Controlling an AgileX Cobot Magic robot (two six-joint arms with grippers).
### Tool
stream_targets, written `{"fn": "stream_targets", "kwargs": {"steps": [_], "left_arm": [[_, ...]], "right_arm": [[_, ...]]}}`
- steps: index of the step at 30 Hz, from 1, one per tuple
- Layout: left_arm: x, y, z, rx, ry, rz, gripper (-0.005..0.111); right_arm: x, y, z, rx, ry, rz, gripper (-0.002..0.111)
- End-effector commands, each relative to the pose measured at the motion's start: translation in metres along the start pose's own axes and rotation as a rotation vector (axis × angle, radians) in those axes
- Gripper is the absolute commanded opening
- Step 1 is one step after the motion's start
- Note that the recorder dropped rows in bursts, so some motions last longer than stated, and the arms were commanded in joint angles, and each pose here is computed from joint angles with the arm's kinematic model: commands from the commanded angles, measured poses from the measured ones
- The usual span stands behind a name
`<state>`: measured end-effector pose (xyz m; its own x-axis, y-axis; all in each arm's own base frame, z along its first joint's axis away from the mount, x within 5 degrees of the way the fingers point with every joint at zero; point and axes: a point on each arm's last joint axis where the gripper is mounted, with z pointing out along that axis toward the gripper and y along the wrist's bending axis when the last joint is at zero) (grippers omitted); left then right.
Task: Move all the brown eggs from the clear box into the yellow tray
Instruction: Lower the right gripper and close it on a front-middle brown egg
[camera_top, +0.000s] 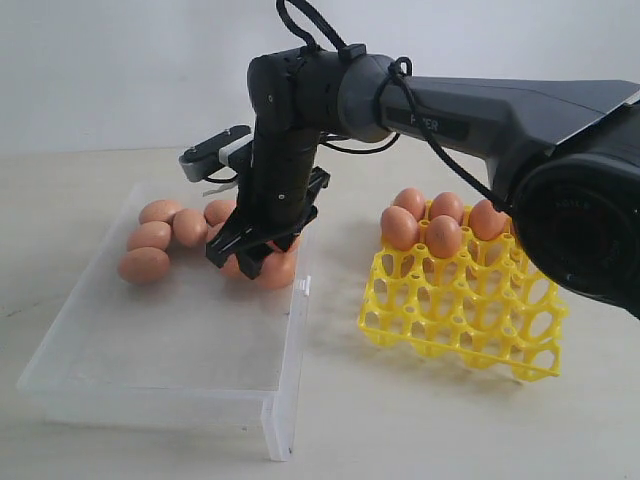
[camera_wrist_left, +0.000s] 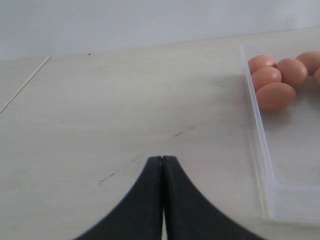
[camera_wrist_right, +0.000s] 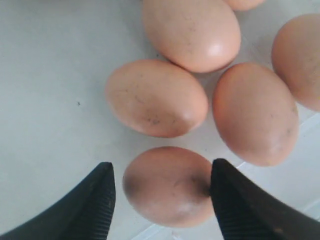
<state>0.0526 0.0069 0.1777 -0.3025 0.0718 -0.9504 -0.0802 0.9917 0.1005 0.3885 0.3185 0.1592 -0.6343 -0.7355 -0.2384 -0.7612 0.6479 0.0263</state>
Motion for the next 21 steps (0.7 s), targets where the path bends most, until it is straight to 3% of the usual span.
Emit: {"fn": "stream_targets", "kwargs": {"steps": [1, 21], "left_arm": [[-0.0014, -0.0004, -0.0008, 0.007, -0.009, -0.007, 0.0], [-0.0014, -0.0004, -0.0008, 0.007, -0.009, -0.007, 0.0]], "right_arm": [[0.0005, -0.0006, -0.0032, 0.015, 0.014, -0.002, 0.056], [0.0021, 0.0088, -0.0014, -0.036, 0.039, 0.017, 0.056]]}}
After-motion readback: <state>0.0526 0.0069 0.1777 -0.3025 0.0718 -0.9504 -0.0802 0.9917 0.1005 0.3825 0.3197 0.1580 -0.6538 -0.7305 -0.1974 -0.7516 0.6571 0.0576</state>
